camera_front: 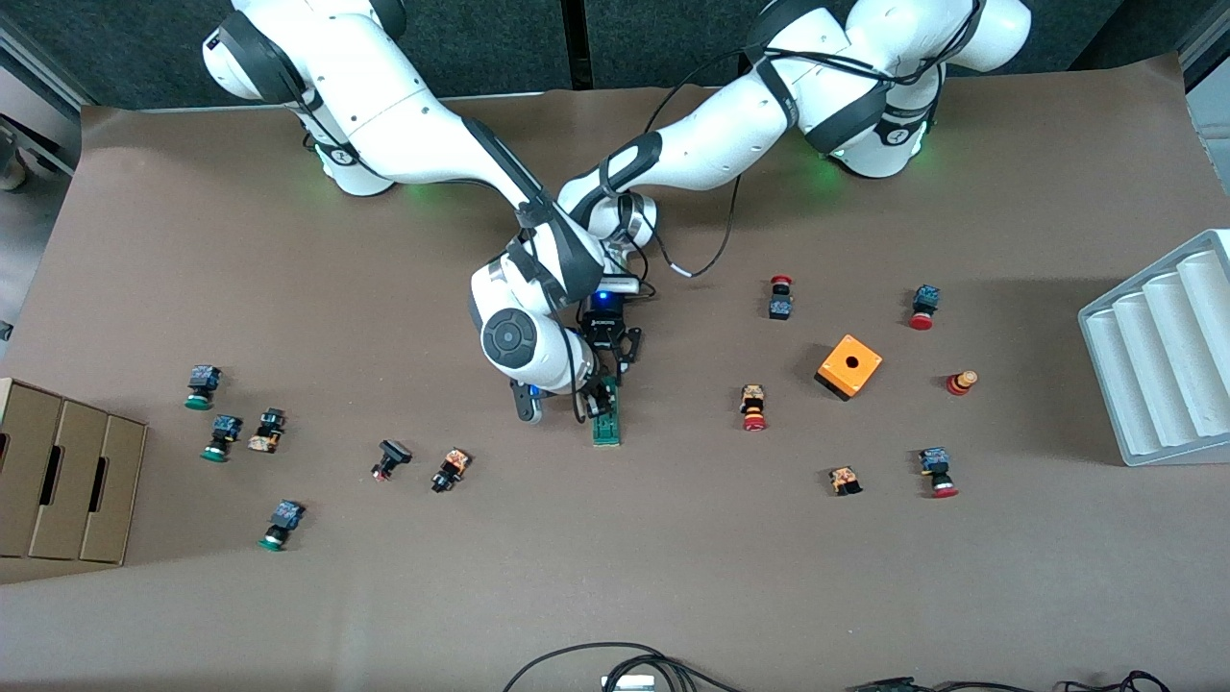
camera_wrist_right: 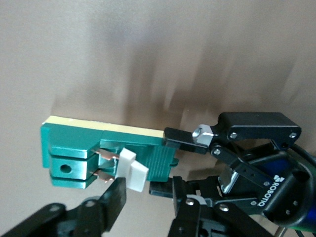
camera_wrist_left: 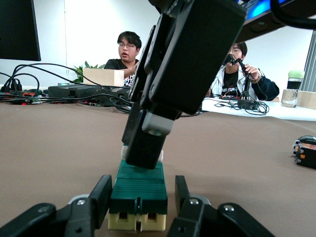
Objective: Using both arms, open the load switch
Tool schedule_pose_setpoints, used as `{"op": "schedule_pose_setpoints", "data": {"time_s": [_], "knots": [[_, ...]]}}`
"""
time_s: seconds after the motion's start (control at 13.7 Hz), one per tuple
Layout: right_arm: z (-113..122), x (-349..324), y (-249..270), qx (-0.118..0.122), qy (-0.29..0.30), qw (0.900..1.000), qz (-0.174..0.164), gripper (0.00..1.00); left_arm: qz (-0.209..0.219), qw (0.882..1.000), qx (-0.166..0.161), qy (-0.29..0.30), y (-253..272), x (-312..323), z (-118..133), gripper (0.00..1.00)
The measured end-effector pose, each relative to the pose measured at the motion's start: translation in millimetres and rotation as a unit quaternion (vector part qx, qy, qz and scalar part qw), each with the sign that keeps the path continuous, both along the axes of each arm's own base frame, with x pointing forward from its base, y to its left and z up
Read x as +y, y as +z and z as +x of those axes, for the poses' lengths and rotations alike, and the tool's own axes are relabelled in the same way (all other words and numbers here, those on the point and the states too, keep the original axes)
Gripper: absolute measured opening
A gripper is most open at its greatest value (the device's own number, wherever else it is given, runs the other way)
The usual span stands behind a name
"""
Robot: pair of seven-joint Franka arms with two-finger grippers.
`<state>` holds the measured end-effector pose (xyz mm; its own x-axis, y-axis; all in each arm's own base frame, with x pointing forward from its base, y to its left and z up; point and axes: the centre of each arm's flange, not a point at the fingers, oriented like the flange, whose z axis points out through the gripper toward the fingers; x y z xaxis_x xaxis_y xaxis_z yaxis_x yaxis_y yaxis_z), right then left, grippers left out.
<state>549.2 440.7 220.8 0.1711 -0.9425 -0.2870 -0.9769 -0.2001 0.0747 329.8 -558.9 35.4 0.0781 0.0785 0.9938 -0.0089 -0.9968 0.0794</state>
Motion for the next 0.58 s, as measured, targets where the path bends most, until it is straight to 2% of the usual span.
{"op": "schedule_pose_setpoints", "data": {"time_s": [0.29,0.44,0.58], "knots": [[19,-17,37,-0.024,0.001,1.0,-0.003,0.83,0.0,1.0,0.0,0.0,0,0,0,0.59],[33,-37,65,-0.044,0.02,0.999,-0.013,0.99,0.0,1.0,-0.001,0.0,0,0,0,0.59],[45,-61,98,-0.059,0.056,0.997,-0.012,0.99,0.0,1.0,-0.001,0.0,0,0,0,0.59]]}}
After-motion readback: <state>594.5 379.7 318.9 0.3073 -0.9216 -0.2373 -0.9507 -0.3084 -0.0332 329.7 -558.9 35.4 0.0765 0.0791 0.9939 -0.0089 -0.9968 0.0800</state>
